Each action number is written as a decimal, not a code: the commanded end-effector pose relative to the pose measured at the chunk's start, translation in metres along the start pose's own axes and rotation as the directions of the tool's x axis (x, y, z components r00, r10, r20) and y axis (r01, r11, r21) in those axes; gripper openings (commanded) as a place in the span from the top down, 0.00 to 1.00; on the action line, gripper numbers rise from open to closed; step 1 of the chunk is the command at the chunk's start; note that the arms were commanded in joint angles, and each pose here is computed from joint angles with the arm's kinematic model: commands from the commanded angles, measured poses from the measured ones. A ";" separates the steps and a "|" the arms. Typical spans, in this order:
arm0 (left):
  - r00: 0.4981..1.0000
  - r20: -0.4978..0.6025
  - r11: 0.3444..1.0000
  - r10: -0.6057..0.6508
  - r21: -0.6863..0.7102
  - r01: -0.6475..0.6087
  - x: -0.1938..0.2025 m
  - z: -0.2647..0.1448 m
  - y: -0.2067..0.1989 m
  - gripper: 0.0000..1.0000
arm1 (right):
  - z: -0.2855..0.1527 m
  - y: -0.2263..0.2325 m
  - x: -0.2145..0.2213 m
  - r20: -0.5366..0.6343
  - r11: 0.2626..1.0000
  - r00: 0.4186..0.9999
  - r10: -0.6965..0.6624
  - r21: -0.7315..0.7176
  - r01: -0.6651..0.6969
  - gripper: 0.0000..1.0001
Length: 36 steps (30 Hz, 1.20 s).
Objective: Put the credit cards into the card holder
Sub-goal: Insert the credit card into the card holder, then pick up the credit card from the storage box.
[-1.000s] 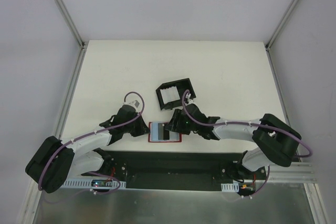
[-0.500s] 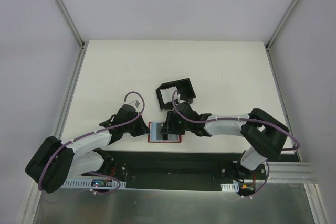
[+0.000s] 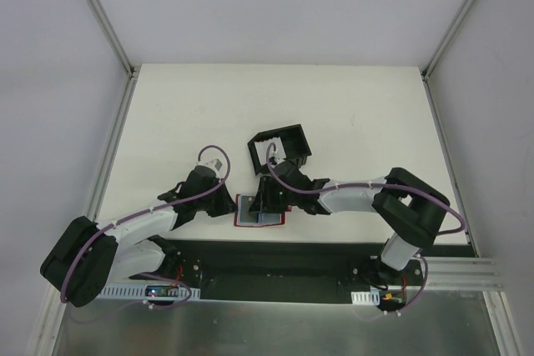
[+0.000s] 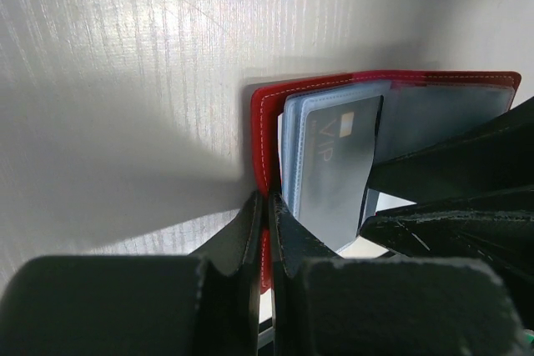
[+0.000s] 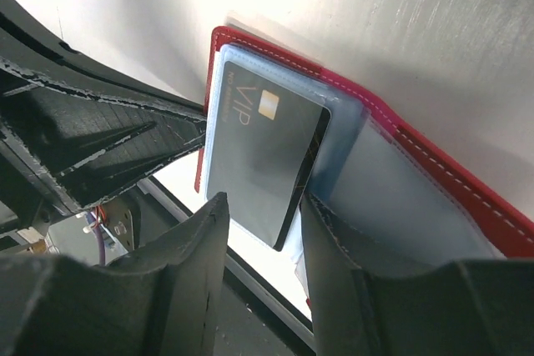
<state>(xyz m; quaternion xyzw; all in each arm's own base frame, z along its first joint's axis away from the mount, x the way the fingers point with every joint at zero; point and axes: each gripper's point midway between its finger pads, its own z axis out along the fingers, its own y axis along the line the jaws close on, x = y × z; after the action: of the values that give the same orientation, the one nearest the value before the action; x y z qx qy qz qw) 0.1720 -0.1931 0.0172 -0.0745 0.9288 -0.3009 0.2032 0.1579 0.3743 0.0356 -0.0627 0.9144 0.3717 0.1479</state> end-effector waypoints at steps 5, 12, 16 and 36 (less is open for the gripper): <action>1.000 -0.003 1.000 0.026 0.005 -0.026 -0.001 -0.005 -0.005 1.00 | -0.022 0.017 -0.025 0.099 0.997 0.993 -0.069 -0.030 0.072 0.49; 0.999 0.030 0.998 0.026 0.056 -0.028 -0.013 -0.014 -0.024 1.00 | -0.075 0.010 -0.063 0.196 0.982 0.963 -0.184 0.077 0.172 0.37; 0.999 0.042 0.997 0.026 0.076 -0.029 -0.018 -0.019 -0.032 1.00 | -0.099 0.001 -0.098 0.236 0.973 0.948 -0.212 0.138 0.184 0.28; 0.998 0.055 0.995 0.029 0.098 -0.034 -0.025 -0.022 -0.042 1.00 | -0.061 -0.037 -0.200 0.075 0.933 0.963 -0.258 0.276 0.229 0.12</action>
<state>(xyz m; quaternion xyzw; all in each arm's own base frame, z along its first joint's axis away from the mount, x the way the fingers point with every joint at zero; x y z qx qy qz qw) 0.1794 -0.2010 0.0489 -0.0643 0.9180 -0.3229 0.2211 0.3377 0.3064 0.1183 -0.1148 0.9278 0.2321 0.2686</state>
